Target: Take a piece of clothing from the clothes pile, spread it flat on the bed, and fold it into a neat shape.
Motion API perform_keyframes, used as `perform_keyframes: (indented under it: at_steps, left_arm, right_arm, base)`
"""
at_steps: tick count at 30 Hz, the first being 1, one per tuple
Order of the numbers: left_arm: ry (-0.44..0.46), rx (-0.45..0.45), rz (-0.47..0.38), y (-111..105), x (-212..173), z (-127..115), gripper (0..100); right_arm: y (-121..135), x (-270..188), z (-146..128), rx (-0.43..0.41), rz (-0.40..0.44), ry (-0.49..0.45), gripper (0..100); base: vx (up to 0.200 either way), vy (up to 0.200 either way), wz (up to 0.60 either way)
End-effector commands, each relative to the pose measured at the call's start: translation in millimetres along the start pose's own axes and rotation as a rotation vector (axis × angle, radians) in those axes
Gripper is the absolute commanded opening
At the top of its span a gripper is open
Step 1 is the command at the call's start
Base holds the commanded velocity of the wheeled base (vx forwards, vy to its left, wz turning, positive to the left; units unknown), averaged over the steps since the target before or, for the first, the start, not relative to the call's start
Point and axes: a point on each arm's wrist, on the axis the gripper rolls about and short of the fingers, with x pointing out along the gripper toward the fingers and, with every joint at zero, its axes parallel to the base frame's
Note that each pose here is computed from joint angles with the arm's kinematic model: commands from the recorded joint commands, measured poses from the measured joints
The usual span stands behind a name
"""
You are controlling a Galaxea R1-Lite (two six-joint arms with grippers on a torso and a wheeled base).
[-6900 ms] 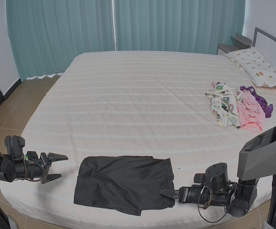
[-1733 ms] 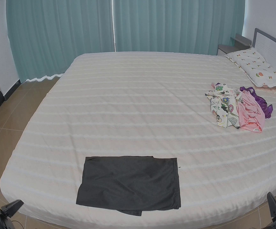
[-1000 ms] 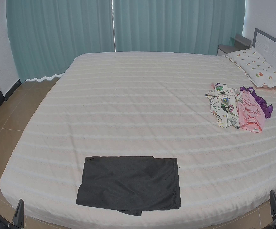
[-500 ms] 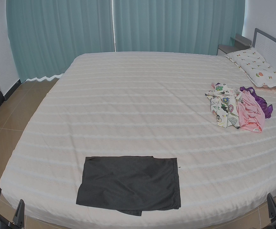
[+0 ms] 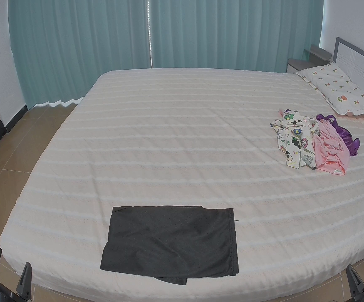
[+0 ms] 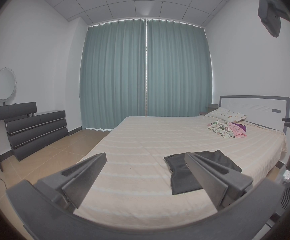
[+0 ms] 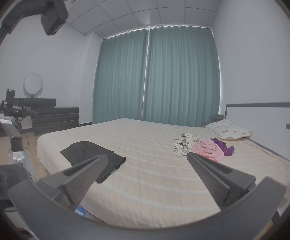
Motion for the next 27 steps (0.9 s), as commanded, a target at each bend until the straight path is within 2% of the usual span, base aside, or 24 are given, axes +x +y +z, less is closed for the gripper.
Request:
perform_keyframes:
  at_steps: [1,6,12,18,22,26,27]
  left_arm:
    - [0.011,0.003,0.000,0.0,0.9,-4.8,100]
    - [0.012,0.006,-0.002,0.0,0.9,-5.0,100]
    - [0.011,0.007,-0.002,0.0,0.8,-5.0,100]
    - [0.011,0.007,-0.002,0.0,0.8,-5.0,100]
    - [0.012,0.007,-0.002,0.0,0.9,-5.0,100]
    - [0.012,0.007,-0.002,0.0,0.9,-5.0,100]
    - [0.012,0.009,-0.002,0.0,0.9,-5.0,100]
  right_arm:
    - [-0.6,0.2,-4.7,-0.061,-0.050,0.009,100]
    - [-1.6,0.1,-5.1,0.013,-0.094,0.015,100]
    - [-1.5,0.1,-5.1,0.088,-0.092,0.012,100]
    - [-1.8,0.1,-3.7,0.079,-0.096,-0.001,100]
    - [-2.6,-2.6,9.6,0.092,-0.096,-0.072,100]
    - [-2.6,-1.5,6.0,0.096,-0.102,-0.056,100]
    - [-1.5,-0.4,-5.4,0.140,-0.099,0.022,100]
  base:
    - [0.000,0.000,0.00]
    - [0.000,0.000,0.00]
    - [0.000,0.000,0.00]
    - [0.000,0.000,0.00]
    - [0.000,0.000,0.00]
    - [0.000,0.000,0.00]
    - [0.000,0.000,0.00]
